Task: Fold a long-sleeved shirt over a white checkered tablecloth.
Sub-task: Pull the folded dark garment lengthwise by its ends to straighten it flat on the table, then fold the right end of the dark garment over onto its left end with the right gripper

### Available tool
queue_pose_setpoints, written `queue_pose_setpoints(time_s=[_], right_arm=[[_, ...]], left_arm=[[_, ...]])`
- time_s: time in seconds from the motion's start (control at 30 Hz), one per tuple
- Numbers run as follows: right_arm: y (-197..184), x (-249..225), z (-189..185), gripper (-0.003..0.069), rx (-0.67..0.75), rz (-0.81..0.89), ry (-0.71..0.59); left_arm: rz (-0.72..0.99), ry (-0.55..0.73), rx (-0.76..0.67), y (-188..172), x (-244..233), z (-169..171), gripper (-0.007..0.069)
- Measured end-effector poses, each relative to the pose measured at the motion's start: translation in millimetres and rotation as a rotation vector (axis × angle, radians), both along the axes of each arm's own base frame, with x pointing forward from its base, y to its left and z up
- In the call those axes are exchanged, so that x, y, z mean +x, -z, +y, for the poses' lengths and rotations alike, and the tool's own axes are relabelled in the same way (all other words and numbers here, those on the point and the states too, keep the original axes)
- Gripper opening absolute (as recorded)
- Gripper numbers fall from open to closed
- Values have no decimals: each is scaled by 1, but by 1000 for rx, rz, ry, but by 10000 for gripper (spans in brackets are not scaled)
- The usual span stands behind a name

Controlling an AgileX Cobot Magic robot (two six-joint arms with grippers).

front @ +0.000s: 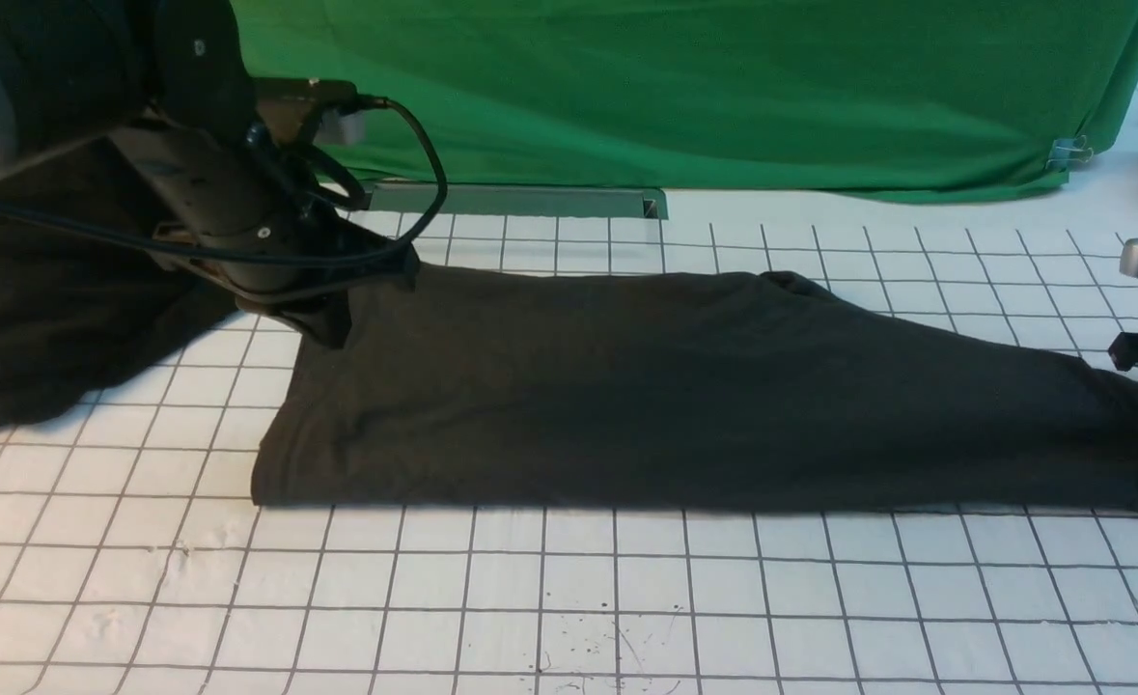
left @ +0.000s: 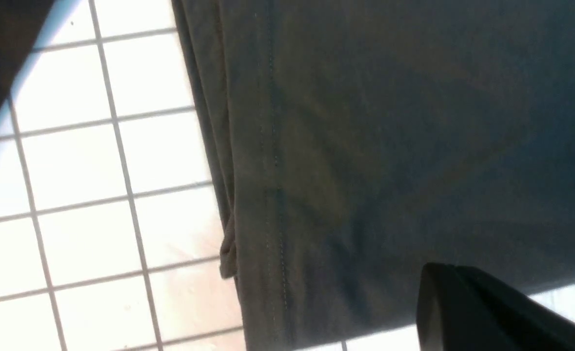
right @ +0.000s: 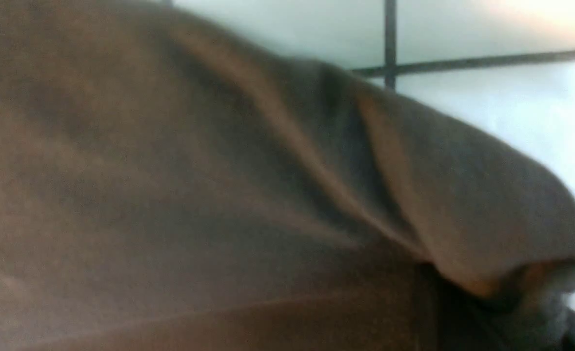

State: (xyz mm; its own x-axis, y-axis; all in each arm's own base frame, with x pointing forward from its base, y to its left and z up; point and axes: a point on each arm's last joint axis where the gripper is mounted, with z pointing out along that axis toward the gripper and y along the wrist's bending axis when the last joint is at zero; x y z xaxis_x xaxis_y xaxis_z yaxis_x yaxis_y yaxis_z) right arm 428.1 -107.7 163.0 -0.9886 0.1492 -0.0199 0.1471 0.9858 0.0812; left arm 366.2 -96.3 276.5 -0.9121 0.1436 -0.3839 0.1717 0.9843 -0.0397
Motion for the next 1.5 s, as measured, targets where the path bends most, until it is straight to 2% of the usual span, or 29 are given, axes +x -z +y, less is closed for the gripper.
queue_pose_setpoints(time_s=[0.23, 0.33, 0.47, 0.7, 0.9, 1.0, 1.03, 1.13, 1.17, 1.27, 1.5], right_arm=[[-59, -10, -31, 31, -165, -85, 71], [-82, -13, -30, 31, -194, -135, 78], [-108, -14, -11, 31, -209, -197, 41], [-168, -16, 85, 31, -128, -382, -142], [-187, -20, 181, 31, 23, -461, -312], [-192, -24, 232, 31, 104, -502, -395], [-191, -24, 235, 31, 110, -501, -398], [-188, -30, 293, 31, 221, -532, -472], [-187, -31, 296, 31, 225, -531, -476], [-170, -34, 340, 31, 294, -530, -523], [-121, -37, 406, 31, 420, -507, -542]], left_arm=[[28, 11, 17, 0, -3, 1, 0], [14, 11, 14, -3, -4, 1, 0], [-12, 11, 7, -9, -5, 2, 0], [-22, 11, 4, -11, -6, 2, 0], [-32, 13, 18, -12, -5, 3, 0], [-35, -27, 16, -12, -2, 16, 0], [-37, -36, 15, -13, -1, 19, 0], [-43, -128, -21, -18, 1, 47, 0], [-42, -133, -22, -18, 1, 48, 0], [-32, -189, -40, -22, 0, 71, 0], [-23, -203, -62, -25, -3, 80, 0]])
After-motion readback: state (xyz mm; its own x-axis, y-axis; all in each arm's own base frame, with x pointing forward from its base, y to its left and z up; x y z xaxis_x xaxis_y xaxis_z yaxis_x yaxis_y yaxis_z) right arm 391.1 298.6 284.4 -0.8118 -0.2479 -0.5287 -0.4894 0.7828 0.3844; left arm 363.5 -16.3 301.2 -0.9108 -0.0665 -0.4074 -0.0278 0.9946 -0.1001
